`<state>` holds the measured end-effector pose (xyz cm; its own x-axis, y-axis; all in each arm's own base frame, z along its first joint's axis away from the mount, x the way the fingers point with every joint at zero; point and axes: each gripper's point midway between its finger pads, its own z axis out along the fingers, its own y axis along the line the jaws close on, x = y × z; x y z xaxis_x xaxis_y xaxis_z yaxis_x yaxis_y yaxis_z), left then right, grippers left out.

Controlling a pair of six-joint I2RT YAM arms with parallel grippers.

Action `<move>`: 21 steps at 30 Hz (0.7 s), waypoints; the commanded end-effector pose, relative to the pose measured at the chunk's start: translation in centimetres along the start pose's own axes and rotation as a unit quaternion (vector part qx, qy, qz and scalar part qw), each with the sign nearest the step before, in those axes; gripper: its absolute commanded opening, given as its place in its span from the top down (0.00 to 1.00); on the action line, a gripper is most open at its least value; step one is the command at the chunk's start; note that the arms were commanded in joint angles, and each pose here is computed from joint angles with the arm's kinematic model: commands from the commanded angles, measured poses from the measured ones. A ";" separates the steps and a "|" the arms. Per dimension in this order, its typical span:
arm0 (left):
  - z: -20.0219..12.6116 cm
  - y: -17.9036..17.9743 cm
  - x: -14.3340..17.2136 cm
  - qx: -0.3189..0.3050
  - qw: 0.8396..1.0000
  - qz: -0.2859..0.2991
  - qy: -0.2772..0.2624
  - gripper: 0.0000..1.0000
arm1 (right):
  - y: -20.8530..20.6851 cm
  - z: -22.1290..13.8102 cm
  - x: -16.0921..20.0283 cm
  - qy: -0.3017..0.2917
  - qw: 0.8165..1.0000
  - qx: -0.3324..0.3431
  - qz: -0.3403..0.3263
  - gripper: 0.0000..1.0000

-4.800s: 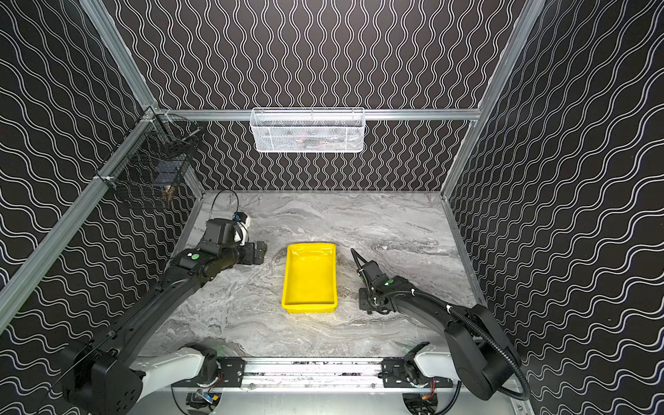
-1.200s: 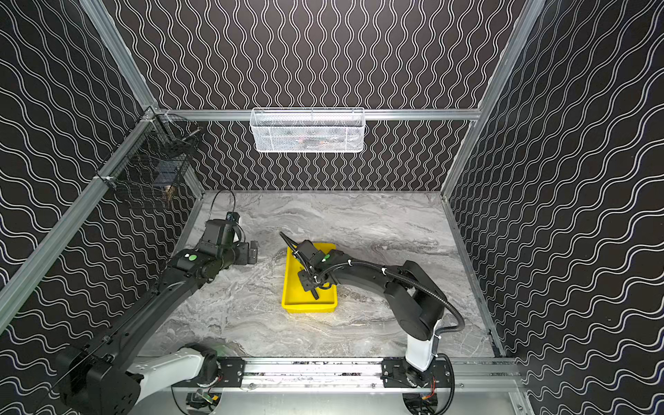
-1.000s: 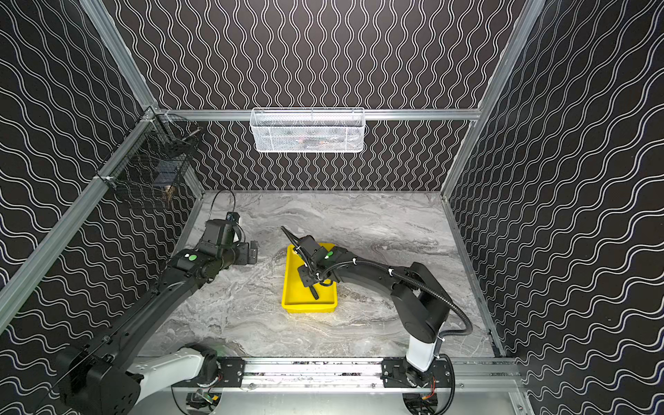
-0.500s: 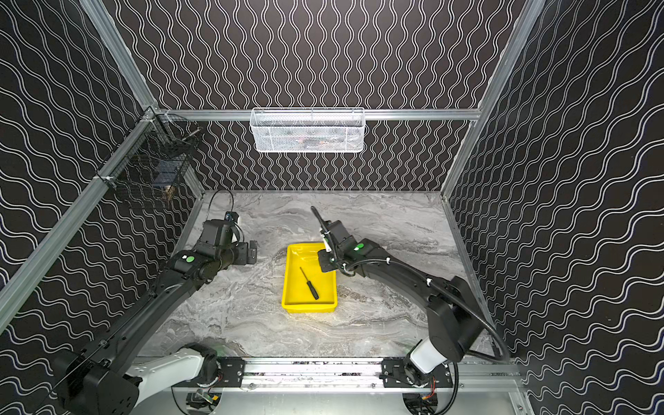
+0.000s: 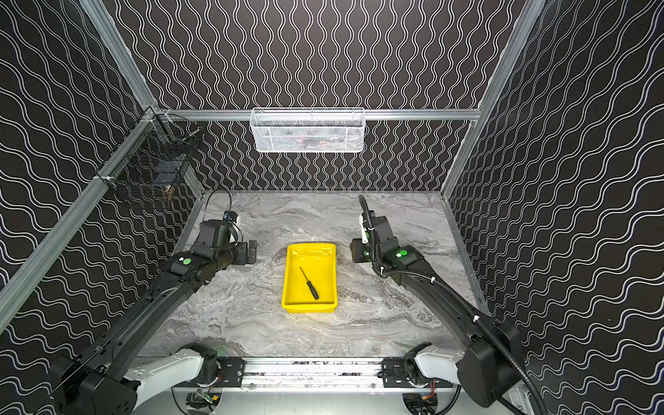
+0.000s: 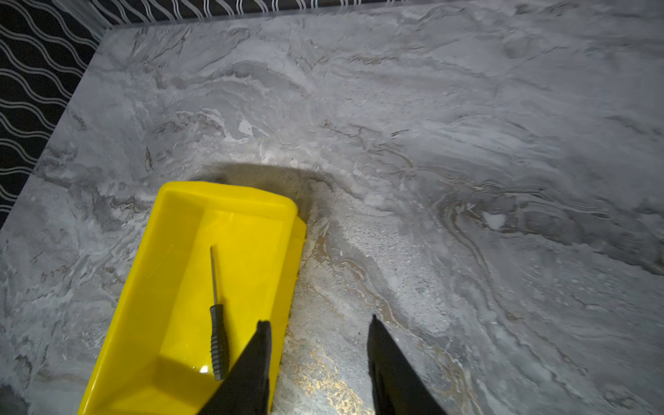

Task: Put the screwdriver in the bin
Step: Place the screwdriver into the bin, then reset both arms

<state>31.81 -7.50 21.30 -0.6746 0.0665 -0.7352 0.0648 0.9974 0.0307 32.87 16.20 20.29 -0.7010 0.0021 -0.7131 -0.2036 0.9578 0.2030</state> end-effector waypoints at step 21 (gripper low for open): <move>-0.1 0.3 -0.3 -0.012 1.000 0.001 -0.011 0.01 | -5.8 -4.2 -1.8 -0.101 0.992 0.077 0.024 0.18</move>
<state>31.75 -7.49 21.18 -0.6752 0.0706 -0.7342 0.0632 0.9973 0.0377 31.83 9.99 22.19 -0.5991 0.0809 -0.7966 -0.0694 0.9859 0.1523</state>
